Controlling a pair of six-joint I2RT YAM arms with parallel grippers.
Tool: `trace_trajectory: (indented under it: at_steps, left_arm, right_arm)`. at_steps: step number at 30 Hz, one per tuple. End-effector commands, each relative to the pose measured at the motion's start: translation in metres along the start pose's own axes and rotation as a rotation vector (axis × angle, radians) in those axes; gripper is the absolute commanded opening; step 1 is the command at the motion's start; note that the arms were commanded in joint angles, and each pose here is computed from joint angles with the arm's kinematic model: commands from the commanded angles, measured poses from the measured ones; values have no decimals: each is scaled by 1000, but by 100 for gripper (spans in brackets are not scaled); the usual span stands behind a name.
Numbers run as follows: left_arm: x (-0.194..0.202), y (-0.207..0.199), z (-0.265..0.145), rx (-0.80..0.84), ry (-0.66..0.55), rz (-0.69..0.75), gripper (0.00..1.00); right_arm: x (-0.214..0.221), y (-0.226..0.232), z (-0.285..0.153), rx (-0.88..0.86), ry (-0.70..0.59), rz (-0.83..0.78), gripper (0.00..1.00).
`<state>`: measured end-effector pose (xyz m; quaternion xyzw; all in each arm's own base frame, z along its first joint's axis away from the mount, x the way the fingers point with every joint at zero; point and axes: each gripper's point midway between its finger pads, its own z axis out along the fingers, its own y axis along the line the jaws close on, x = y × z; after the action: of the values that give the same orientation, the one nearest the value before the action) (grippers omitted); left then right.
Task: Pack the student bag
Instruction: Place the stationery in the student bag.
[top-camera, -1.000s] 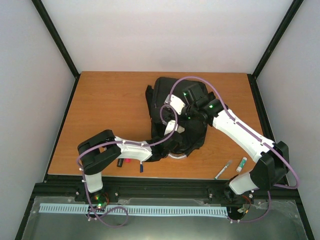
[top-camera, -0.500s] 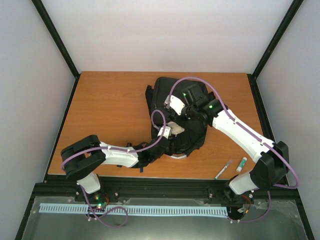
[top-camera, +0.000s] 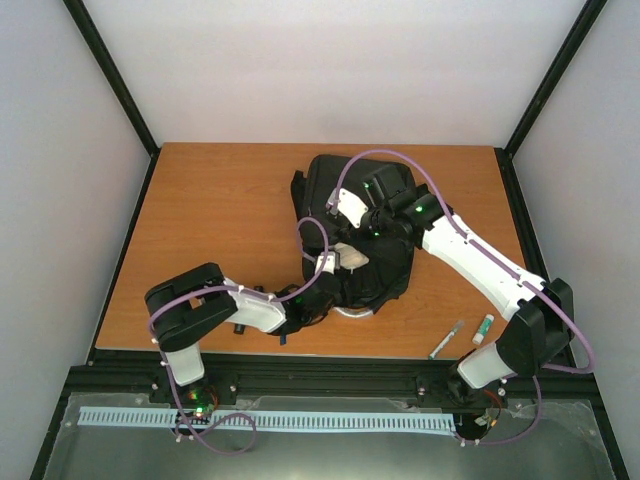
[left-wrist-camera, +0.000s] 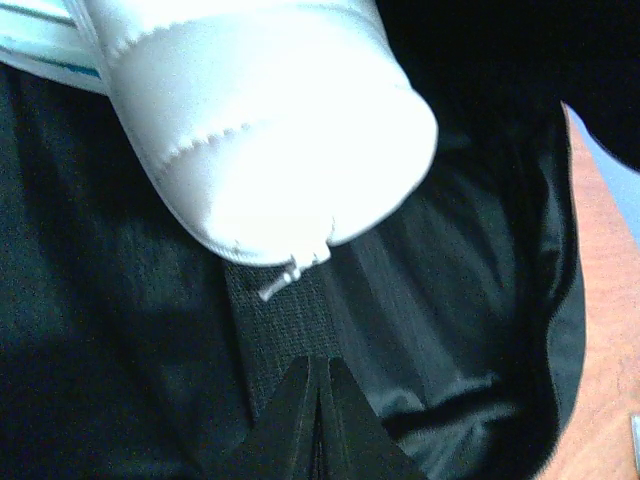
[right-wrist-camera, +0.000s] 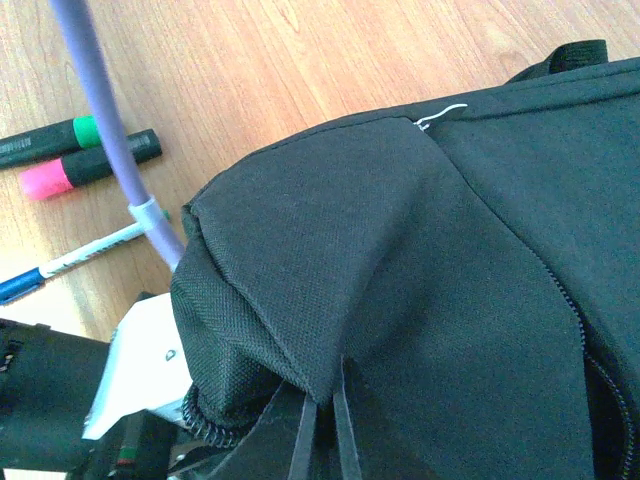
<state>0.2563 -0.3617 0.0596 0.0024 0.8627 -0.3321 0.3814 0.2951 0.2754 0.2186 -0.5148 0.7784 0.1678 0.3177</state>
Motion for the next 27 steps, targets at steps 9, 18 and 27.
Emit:
trace_trajectory:
  at_steps: [9,18,27]
  left_arm:
    - [-45,8,45,-15,-131,-150,1]
    - [-50,2,31,19,-125,-123,1]
    - [0,-33,-7,274,114,117,1]
  right_arm:
    - [-24,9,-16,-39,-90,-9,3]
    - [-11,6,-13,0,-72,-24,3]
    - [5,-4,-6,30,-44,-21,3]
